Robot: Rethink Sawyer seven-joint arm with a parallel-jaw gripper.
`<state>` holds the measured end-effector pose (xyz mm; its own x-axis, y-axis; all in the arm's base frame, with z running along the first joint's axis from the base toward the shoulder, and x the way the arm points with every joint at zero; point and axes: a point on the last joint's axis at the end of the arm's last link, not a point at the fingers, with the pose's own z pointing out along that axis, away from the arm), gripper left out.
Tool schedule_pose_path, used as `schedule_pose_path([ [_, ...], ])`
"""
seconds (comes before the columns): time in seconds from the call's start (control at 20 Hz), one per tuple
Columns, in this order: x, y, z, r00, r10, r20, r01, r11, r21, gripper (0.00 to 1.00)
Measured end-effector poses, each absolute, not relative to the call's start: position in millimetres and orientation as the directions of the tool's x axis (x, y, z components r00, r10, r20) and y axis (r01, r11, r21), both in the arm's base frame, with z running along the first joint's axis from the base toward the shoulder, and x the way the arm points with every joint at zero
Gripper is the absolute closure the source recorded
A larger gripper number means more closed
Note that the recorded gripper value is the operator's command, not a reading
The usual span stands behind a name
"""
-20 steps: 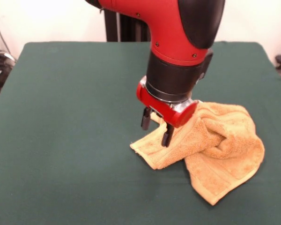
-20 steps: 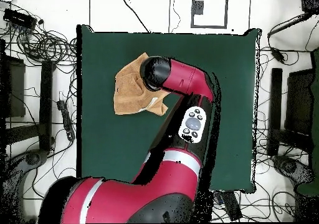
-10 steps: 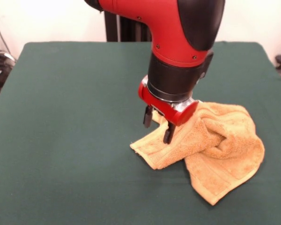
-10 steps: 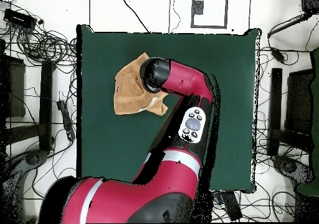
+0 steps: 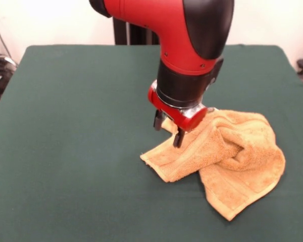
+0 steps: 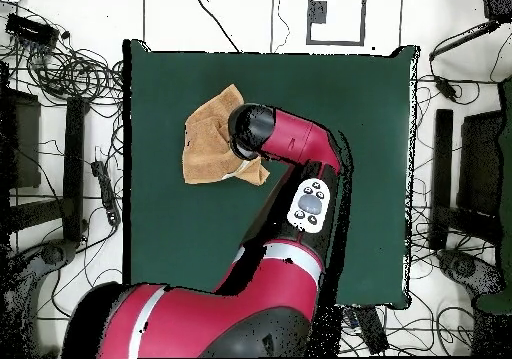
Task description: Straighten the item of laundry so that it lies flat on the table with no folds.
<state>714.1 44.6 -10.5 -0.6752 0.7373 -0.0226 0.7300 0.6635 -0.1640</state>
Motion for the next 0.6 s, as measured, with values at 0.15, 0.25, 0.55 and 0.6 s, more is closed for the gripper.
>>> schedule_pose_path([
  [0.15, 707, 44, -17, -0.673, 0.740, -0.013, 0.730, 0.661, -0.176, 0.00],
  [0.25, 706, 43, -20, -0.673, 0.739, -0.012, 0.729, 0.661, -0.178, 0.00],
  [0.55, 700, 41, -41, -0.678, 0.734, -0.029, 0.726, 0.664, -0.181, 0.00],
  [0.6, 701, 41, -41, -0.679, 0.733, -0.034, 0.726, 0.664, -0.178, 0.00],
])
